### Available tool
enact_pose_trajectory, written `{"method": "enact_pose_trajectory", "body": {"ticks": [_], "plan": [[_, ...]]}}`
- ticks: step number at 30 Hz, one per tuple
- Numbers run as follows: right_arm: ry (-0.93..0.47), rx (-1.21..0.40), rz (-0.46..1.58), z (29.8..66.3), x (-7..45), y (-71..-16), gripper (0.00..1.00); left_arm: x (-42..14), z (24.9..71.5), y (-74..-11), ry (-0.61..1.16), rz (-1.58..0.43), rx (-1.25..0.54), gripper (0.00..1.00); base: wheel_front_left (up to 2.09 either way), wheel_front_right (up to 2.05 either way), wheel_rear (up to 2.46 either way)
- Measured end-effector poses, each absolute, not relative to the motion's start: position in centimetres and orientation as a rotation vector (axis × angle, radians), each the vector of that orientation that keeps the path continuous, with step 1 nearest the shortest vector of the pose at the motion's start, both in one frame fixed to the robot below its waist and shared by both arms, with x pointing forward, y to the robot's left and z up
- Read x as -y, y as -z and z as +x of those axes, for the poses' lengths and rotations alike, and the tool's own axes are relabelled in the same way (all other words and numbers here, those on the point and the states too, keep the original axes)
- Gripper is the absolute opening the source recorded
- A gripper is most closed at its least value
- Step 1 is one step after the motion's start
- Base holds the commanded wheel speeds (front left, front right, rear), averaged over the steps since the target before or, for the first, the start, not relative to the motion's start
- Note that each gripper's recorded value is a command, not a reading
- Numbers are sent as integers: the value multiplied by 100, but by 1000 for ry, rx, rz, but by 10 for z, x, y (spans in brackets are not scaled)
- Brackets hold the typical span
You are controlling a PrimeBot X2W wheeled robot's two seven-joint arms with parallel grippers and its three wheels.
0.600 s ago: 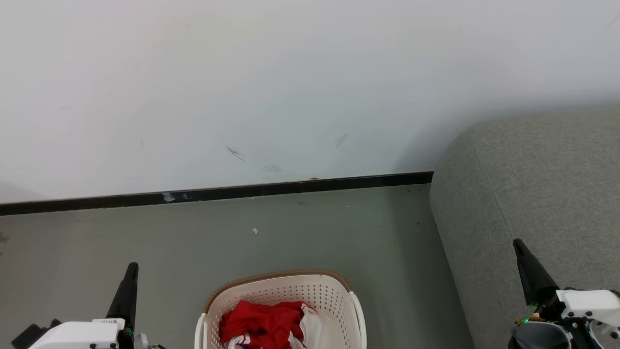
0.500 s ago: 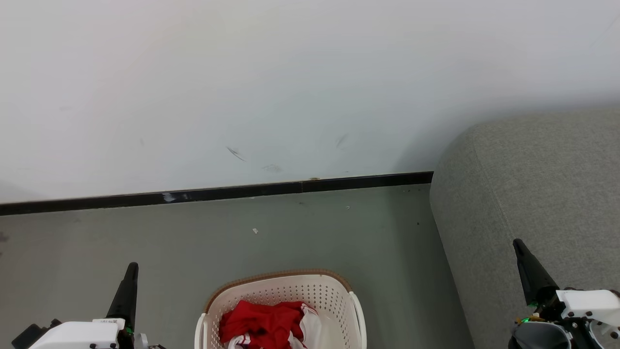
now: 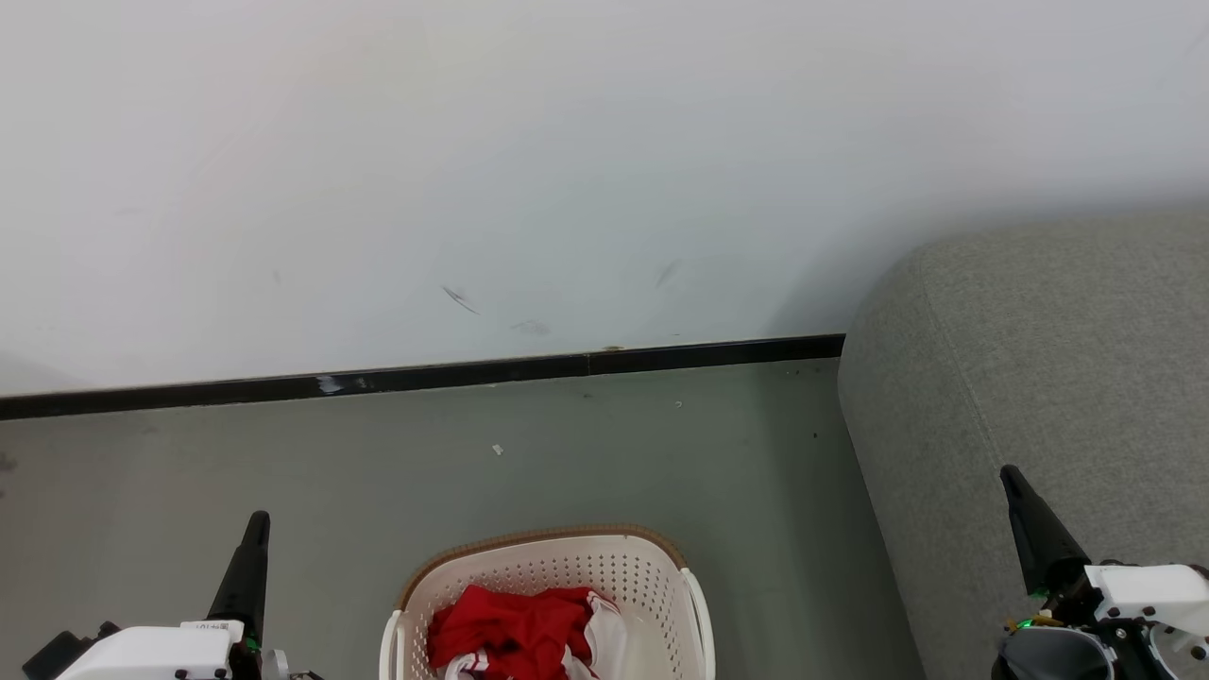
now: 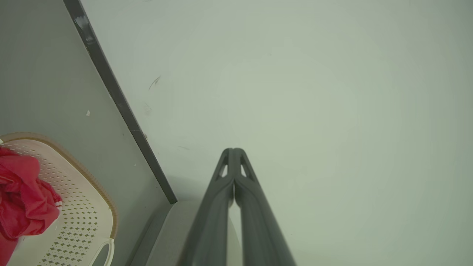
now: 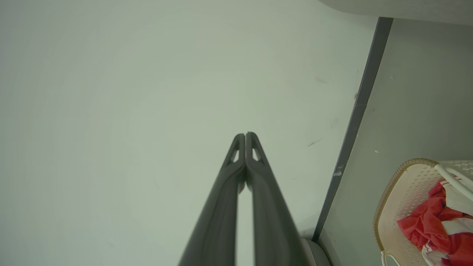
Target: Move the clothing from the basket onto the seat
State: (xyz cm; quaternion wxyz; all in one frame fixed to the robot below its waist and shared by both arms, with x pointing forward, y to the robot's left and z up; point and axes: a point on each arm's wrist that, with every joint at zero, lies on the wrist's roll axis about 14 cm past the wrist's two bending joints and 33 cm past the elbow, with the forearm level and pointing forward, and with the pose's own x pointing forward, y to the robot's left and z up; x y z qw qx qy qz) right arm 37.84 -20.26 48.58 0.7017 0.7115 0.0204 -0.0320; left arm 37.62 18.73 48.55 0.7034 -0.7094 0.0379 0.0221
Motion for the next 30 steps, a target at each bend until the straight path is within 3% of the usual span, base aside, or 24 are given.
{"method": "enact_pose_trajectory", "body": {"ticks": [30], "plan": [[71, -46, 1583, 378, 203, -486, 0, -187, 376, -486, -49, -1578, -84, 0, 0, 0, 0]]}}
